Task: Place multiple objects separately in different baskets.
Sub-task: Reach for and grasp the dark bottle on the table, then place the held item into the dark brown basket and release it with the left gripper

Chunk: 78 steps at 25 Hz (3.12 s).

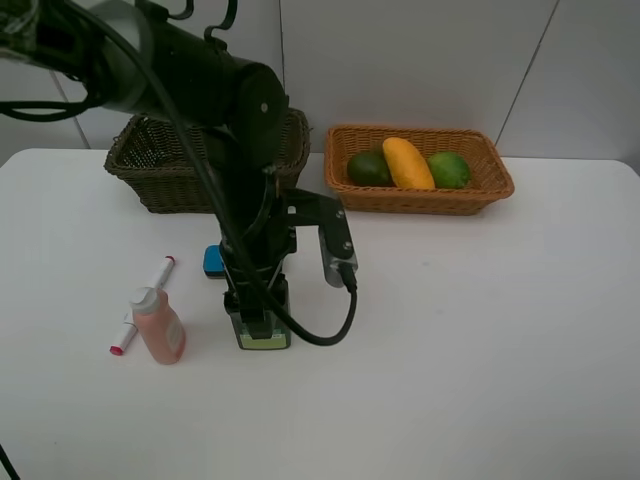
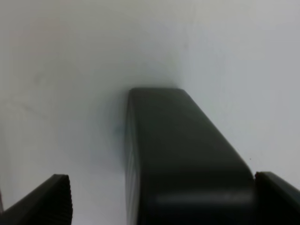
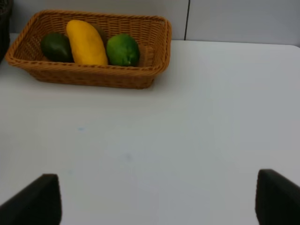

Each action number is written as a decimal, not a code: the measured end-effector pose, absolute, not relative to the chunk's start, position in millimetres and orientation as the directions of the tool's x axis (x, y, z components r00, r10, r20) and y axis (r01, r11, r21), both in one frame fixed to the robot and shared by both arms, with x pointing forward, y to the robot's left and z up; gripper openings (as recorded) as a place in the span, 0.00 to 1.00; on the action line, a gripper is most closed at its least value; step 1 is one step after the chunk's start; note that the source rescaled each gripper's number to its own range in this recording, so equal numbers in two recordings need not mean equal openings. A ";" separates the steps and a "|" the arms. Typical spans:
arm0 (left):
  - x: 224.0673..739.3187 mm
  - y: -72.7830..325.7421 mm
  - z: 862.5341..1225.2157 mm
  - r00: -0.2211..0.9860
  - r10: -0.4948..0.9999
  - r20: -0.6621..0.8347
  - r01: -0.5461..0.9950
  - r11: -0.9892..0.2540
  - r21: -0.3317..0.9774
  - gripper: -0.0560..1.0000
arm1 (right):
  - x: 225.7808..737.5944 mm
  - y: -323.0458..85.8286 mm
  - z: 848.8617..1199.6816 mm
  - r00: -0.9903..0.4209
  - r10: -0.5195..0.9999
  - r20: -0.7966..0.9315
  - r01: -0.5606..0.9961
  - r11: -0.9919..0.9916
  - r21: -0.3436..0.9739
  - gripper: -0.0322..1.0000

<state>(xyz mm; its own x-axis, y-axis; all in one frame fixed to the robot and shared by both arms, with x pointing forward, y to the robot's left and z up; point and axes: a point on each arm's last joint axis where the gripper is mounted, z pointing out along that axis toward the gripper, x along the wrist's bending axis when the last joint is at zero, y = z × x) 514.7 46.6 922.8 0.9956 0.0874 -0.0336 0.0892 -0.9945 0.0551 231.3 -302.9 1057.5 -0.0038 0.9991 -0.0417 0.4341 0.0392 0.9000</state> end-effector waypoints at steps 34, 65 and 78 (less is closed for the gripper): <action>524.0 38.1 970.0 0.990 0.142 0.019 0.137 -0.976 0.170 0.42 | 231.3 -302.9 1057.5 -0.004 0.999 -0.042 0.434 0.039 0.900 0.99; 685.2 189.2 1053.3 0.693 0.564 0.450 0.381 -0.816 0.435 0.42 | 231.3 -302.9 1057.5 -0.004 0.999 -0.042 0.434 0.039 0.900 0.99; 717.9 223.4 974.4 0.688 0.611 0.391 0.489 -0.789 0.372 0.42 | 231.3 -302.9 1057.5 -0.004 0.999 -0.042 0.434 0.039 0.900 0.99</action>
<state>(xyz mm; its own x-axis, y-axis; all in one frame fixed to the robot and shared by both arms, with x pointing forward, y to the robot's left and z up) 717.9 223.4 974.4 0.6881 0.6111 0.3912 0.4893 -0.7889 0.3717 231.3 -302.9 1057.5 -0.0038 0.9991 -0.0417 0.4341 0.0392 0.9000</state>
